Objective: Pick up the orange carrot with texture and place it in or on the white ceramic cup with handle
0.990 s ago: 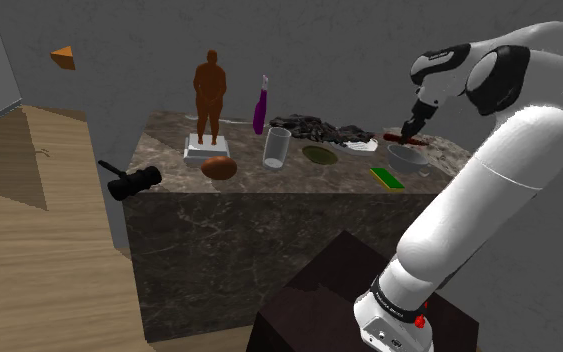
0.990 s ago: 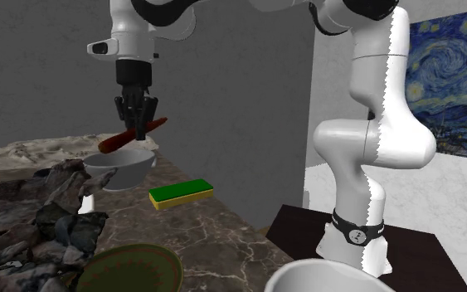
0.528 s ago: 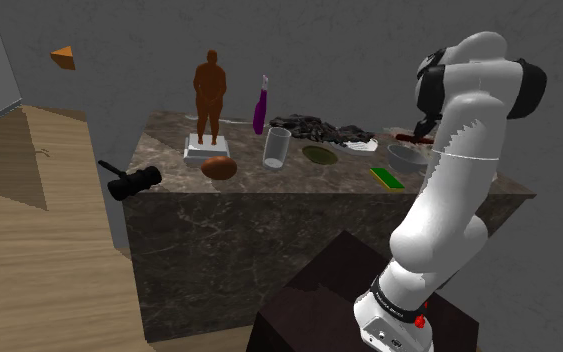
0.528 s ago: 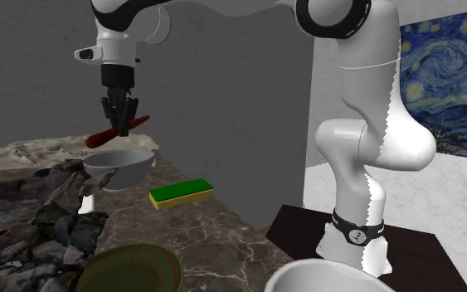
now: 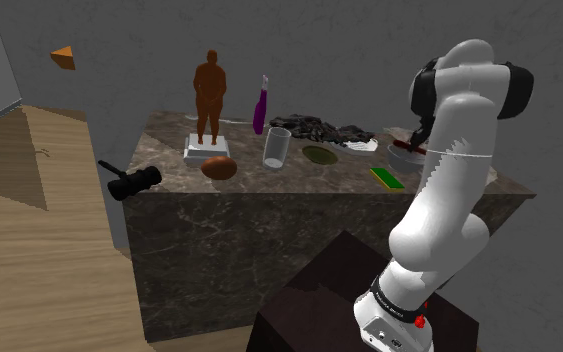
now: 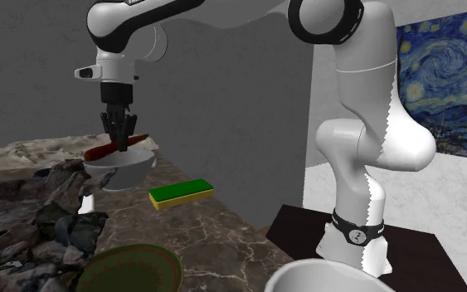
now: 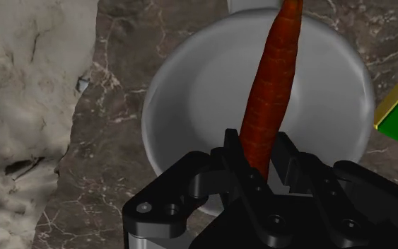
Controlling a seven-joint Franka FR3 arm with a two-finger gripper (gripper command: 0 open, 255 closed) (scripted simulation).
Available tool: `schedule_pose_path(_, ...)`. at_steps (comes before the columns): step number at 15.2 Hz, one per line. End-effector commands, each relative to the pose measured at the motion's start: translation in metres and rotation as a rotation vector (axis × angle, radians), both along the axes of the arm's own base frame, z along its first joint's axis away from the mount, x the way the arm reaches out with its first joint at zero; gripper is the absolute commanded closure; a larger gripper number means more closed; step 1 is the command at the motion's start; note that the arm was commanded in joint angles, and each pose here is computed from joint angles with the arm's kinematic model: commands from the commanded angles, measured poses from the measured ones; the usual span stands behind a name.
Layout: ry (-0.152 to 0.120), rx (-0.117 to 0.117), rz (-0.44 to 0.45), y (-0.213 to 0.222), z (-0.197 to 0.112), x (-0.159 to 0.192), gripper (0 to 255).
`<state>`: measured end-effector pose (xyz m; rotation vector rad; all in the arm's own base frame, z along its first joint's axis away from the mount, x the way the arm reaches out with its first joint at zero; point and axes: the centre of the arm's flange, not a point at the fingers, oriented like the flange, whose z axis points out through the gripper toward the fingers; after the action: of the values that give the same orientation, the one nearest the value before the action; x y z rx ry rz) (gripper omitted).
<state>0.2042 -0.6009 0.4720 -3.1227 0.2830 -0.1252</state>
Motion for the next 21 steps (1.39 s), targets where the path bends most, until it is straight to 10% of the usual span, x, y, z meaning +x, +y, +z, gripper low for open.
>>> schedule_pose_path(1,0.0,0.0,0.0,0.001,-0.01,0.0,255)
schedule_pose_path(11,0.0,0.0,0.0,0.001,-0.022,0.0,255)
schedule_pose_path(12,0.0,0.0,0.0,0.001,-0.022,0.0,0)
schedule_pose_path(21,0.0,0.0,0.0,0.001,0.028,-0.004,0)
